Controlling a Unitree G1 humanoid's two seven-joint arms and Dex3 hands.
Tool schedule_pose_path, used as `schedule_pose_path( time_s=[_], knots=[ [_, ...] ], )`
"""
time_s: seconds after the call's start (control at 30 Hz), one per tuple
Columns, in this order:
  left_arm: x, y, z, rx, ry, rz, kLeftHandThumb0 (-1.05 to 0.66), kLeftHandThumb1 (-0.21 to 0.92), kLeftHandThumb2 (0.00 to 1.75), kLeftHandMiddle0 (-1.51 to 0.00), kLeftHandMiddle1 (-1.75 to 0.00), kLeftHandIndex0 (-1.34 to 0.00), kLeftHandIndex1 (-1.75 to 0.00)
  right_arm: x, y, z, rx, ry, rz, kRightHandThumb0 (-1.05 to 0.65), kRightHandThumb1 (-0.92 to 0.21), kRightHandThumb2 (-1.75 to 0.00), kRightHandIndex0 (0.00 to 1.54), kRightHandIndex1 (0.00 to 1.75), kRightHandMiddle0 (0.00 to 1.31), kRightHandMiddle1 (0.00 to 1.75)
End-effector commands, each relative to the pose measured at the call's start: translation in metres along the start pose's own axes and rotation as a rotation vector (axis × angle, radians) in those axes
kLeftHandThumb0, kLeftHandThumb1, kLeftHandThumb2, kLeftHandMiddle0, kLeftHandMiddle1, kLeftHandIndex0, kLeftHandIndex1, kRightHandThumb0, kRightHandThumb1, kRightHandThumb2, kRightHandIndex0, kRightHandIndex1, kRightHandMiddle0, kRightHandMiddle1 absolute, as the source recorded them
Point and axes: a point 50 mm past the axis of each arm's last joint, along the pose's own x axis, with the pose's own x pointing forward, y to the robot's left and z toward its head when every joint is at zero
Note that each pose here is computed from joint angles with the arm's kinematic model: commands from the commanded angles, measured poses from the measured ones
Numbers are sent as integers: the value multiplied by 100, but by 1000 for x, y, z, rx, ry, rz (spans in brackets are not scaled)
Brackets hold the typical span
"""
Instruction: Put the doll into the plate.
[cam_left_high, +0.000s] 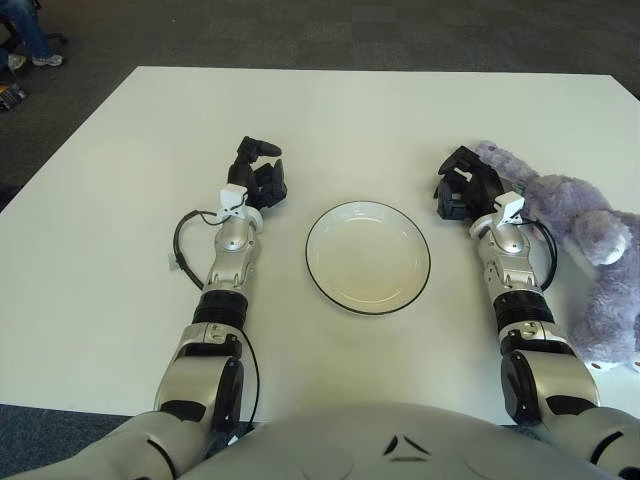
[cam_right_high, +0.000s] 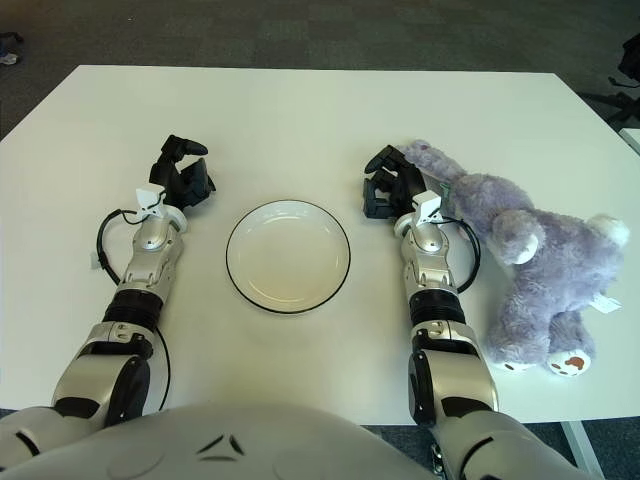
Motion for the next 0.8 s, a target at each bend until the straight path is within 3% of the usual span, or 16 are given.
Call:
schedule_pose_path(
  time_s=[0.0,0.23,0.47,0.77],
  knots=[
    [-16,5,-20,20,72,-2,-38,67,87,-89,-173,-35,-175,-6,1,-2,-21,7,-23,-1,-23,-142,57,175,55,173],
    [-16,5,-20,16,75,-2,-38,66,87,-89,-174,-35,-175,-9,0,8,-116,-53,-72,-1,-23,-138,69,175,52,160],
    [-16,4,-21,11,80,1,-38,66,87,-89,-174,-35,-175,-12,0,24,-249,-134,-108,-1,-30,-133,65,173,38,171],
    [-15,3,-21,12,84,2,-38,67,87,-89,-174,-35,-175,-16,3,44,-345,-204,-123,-1,-37,-123,64,165,31,175]
  ],
)
